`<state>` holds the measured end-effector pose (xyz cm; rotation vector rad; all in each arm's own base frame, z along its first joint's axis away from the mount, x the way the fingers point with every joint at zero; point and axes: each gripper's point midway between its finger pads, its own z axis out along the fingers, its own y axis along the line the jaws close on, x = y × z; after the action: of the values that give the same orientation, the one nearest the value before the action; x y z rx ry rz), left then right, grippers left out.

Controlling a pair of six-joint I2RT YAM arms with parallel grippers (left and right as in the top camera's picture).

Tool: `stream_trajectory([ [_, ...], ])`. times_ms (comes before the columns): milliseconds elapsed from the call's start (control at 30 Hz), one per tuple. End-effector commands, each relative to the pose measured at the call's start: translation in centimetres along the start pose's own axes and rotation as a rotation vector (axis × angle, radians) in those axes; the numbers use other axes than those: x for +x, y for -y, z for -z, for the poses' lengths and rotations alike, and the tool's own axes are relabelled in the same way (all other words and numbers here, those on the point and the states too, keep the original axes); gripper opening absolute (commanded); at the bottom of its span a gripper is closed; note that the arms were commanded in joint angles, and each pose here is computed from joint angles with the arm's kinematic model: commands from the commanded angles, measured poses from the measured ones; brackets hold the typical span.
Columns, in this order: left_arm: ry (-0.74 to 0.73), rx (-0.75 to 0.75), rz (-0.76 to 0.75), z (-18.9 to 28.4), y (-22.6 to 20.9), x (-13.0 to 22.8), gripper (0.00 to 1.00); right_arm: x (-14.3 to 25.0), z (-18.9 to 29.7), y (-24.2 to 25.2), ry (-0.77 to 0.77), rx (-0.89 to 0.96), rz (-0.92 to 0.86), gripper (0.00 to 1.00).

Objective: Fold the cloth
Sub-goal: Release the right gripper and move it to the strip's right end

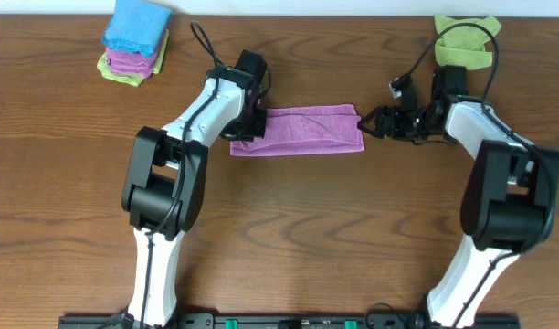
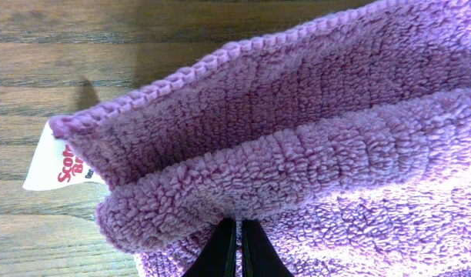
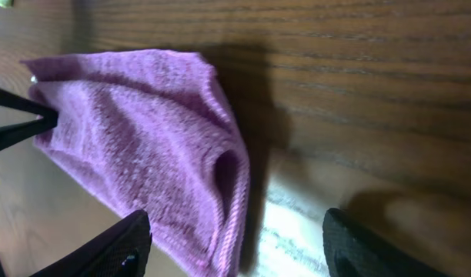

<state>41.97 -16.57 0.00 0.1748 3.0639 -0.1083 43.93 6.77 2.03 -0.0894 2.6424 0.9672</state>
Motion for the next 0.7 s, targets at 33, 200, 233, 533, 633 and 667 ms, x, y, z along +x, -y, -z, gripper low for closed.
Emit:
stream_trajectory([
  [33, -0.029, -0.003, -0.007, -1.0, -0.1, 0.9, 0.06, 0.8, -1.8, -0.1, -0.03, -0.033, -0.035, 0.72],
  [200, -0.028, -0.003, -0.007, -1.0, -0.1, 0.8, 0.06, 1.8, -4.2, -0.6, -0.068, -0.061, -0.051, 0.72],
  [233, -0.028, -0.002, -0.007, -1.0, -0.1, 0.8, 0.06, 2.2, -4.8, -0.8, -0.083, -0.07, -0.054, 0.72],
  [533, -0.031, 0.014, -0.007, -1.0, 0.2, 0.9, 0.06, 3.6, -7.3, -1.8, -0.142, -0.078, -0.041, 0.38],
  [633, -0.028, 0.017, -0.008, -1.0, 0.2, 0.8, 0.06, 2.8, -6.8, -1.6, -0.131, -0.068, -0.072, 0.09],
  [667, -0.027, 0.017, -0.008, -0.9, 0.2, 0.7, 0.06, 2.5, -6.6, -1.7, -0.132, -0.067, -0.08, 0.02],
])
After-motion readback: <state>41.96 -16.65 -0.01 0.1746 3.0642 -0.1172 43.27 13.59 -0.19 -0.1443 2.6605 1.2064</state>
